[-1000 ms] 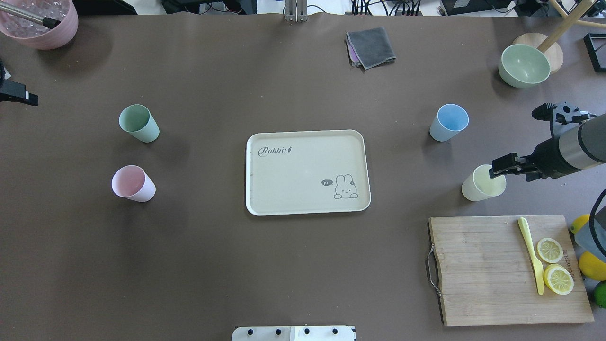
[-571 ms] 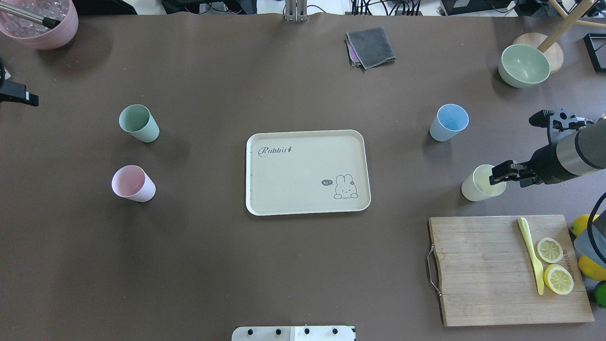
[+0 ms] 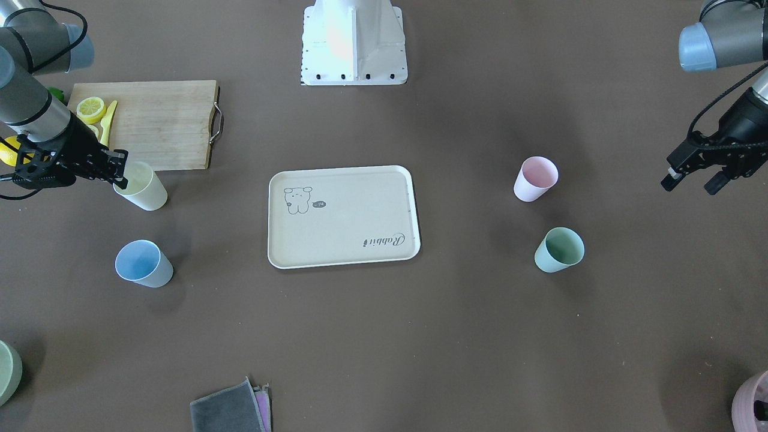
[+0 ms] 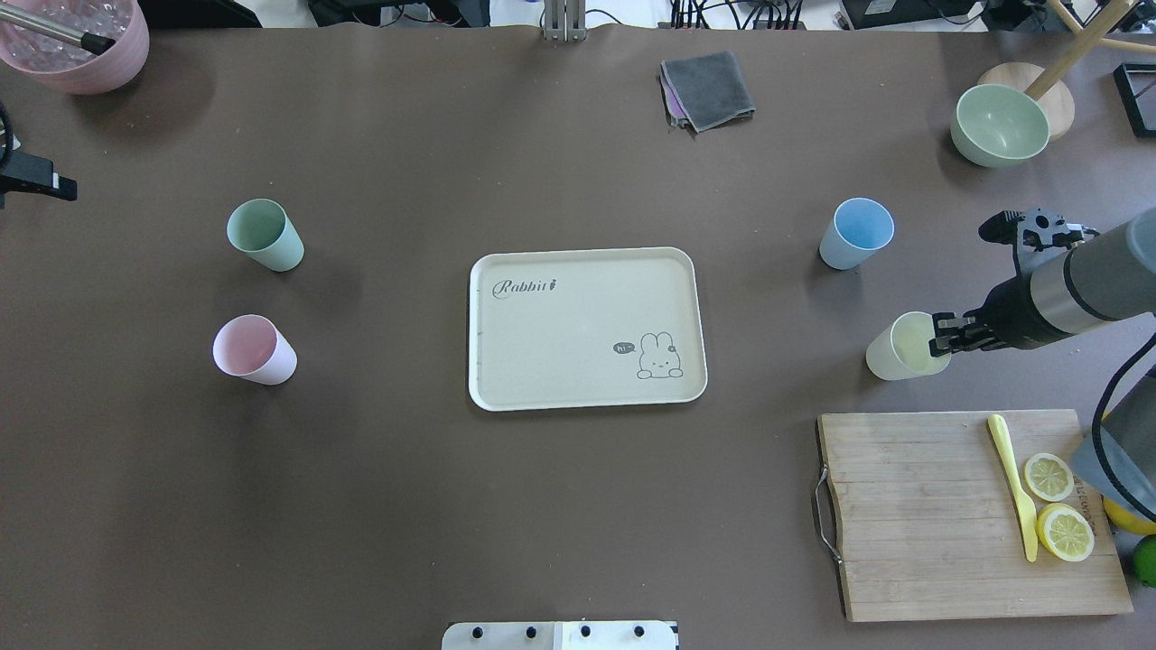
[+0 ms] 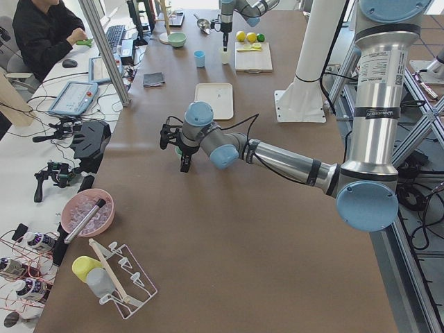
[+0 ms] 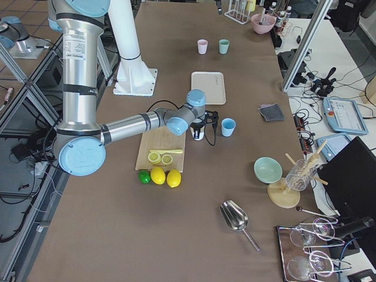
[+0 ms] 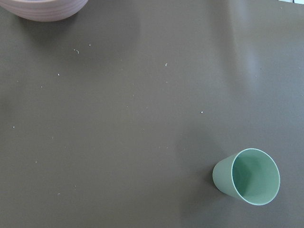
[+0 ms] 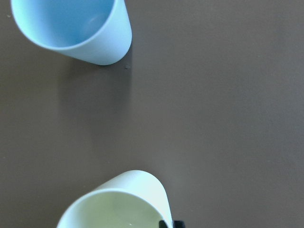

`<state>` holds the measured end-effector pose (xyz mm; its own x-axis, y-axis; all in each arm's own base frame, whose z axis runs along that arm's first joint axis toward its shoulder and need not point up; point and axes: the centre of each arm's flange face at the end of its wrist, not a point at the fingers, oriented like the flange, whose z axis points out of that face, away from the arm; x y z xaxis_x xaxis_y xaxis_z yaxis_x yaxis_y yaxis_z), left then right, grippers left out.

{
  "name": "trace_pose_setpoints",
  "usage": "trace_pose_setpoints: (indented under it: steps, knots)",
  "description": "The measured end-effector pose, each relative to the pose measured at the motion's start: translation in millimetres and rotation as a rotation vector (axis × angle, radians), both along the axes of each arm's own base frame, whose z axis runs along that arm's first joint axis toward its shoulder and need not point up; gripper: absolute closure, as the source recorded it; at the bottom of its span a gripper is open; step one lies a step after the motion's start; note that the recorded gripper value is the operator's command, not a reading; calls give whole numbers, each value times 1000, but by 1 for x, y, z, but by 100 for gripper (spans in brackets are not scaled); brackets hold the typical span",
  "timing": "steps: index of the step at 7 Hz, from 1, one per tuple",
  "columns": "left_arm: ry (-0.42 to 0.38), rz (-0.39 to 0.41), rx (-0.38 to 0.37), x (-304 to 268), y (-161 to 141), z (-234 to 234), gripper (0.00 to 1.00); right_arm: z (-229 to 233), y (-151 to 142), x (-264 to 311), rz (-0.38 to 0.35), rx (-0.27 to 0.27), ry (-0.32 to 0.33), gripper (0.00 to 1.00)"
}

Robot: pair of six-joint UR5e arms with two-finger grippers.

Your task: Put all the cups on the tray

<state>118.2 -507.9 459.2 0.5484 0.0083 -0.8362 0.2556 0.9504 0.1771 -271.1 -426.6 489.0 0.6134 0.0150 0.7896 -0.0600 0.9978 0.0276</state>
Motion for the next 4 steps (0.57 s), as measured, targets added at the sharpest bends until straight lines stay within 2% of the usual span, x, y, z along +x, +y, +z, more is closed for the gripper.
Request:
trace_pose_setpoints:
  steps: [2,4]
  knots:
    - [30,11,-27,24,1,-14,2,-42,-22,-15,16,-12,-6,100]
    - [67,24,-63,79,20,-32,2,-95,-33,-18,27,-29,5,100]
